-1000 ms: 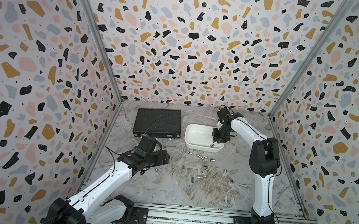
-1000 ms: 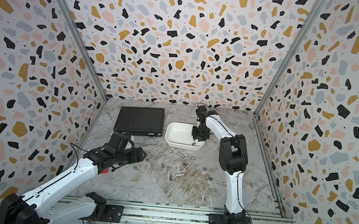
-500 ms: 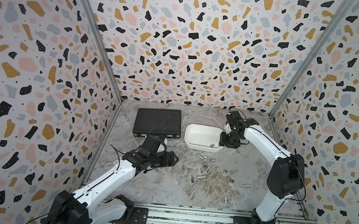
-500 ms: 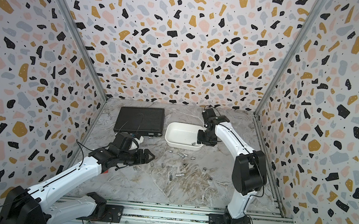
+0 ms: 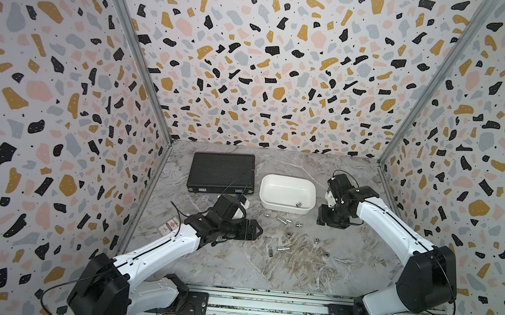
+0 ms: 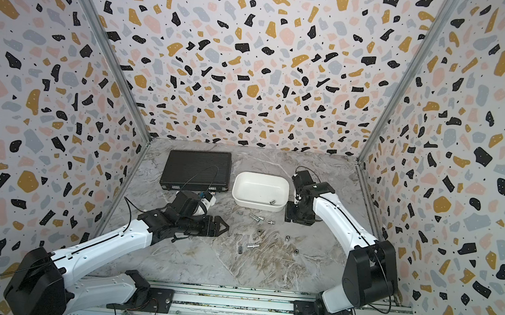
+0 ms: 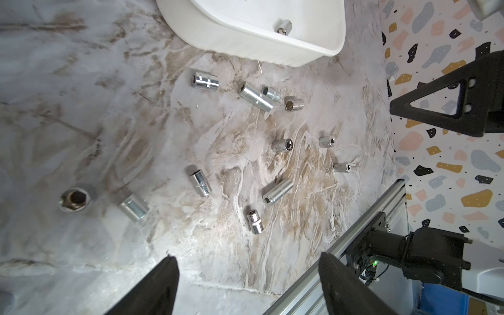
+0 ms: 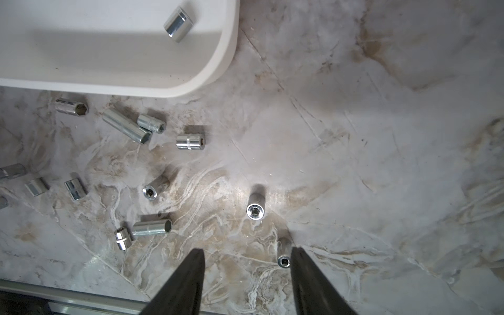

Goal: Put the socket on the desktop into the storage box
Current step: Pick up the socket head at the center of the board.

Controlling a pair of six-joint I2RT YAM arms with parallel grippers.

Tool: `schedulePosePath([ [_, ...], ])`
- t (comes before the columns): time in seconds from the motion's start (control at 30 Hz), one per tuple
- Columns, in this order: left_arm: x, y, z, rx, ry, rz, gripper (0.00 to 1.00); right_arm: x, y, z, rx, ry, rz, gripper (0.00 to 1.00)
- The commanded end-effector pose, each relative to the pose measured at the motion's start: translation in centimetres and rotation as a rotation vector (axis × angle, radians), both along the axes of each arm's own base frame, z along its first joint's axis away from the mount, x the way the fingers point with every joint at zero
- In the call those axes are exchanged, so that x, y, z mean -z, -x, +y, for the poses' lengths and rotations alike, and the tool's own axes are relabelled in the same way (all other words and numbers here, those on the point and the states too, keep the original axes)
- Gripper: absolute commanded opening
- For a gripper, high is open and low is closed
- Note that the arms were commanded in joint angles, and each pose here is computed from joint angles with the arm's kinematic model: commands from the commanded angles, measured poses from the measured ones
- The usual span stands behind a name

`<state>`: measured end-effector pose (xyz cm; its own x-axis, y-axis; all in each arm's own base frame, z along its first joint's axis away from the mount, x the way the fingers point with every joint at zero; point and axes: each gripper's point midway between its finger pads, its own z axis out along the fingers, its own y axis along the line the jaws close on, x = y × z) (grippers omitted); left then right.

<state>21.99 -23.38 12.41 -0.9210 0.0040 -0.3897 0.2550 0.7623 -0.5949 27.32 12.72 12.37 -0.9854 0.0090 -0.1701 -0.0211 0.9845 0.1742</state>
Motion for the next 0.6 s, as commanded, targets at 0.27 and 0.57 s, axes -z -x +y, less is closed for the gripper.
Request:
schedulePosePath([
  [0.27, -1.4, 0.2, -3.3, 0.085, 0.034, -0.073, 0.84, 2.3, 4.5, -1.7, 0.051, -0.017, 0.072, 0.56],
  [0.57, -1.1, 0.2, -4.0, 0.100, 0.022, -0.074, 0.84, 5.0, 6.9, -2.6, 0.075, 0.010, 0.145, 0.56],
])
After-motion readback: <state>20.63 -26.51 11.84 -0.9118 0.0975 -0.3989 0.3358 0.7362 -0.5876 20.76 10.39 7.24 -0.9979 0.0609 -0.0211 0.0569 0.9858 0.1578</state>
